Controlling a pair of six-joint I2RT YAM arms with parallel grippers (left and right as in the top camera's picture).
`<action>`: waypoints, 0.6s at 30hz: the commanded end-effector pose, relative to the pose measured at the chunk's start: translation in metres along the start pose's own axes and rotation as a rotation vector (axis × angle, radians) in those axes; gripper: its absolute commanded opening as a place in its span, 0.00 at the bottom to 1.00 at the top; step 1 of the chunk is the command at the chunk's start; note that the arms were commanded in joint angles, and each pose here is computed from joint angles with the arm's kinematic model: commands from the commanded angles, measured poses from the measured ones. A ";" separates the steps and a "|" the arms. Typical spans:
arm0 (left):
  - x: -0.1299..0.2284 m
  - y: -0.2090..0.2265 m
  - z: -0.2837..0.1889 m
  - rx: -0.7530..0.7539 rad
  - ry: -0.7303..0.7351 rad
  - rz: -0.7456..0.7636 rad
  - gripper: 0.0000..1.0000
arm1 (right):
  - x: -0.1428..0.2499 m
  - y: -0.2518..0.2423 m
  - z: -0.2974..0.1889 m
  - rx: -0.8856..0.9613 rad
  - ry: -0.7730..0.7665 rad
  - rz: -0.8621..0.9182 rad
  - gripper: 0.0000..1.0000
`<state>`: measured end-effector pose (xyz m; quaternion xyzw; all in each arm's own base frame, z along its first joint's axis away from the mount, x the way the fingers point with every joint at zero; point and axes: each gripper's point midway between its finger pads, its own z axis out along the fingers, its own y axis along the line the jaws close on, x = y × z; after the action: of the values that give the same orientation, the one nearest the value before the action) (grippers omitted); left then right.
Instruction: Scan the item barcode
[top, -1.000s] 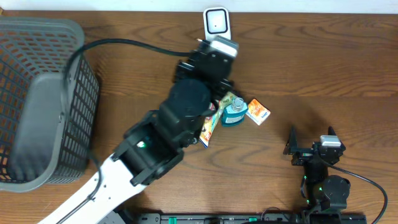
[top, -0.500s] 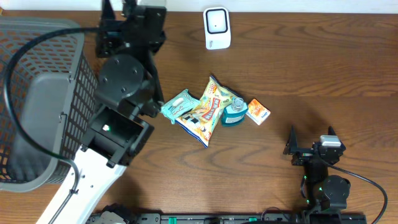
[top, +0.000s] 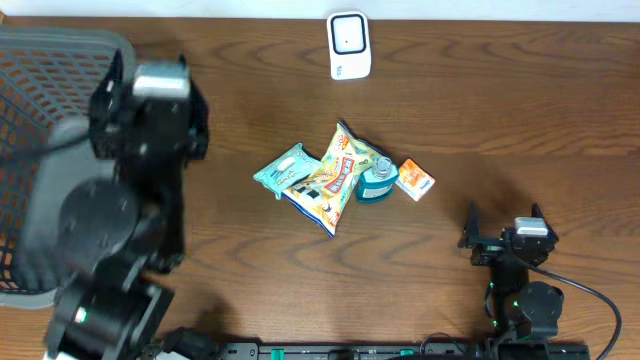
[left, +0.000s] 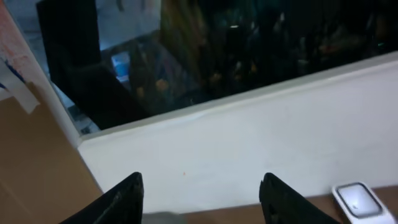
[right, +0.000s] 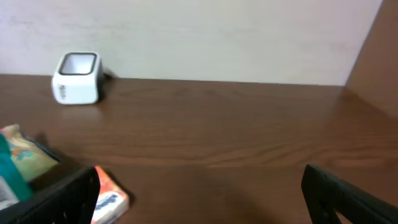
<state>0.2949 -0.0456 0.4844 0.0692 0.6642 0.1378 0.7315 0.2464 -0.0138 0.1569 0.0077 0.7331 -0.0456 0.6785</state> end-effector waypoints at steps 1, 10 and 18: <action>0.003 -0.002 -0.032 0.094 -0.073 -0.052 0.63 | 0.000 -0.007 0.000 0.042 0.003 -0.077 0.99; -0.007 0.021 -0.071 0.134 -0.176 -0.222 0.65 | 0.001 0.009 0.000 -0.051 0.000 -0.051 0.99; -0.008 -0.003 -0.085 0.321 -0.189 -0.238 0.73 | 0.000 0.029 -0.002 -0.165 0.042 0.524 0.99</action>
<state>0.2225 -0.0375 0.4808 0.0757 0.6205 -0.0080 0.7805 0.2468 0.0045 0.1559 0.0388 0.7336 0.0555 0.6762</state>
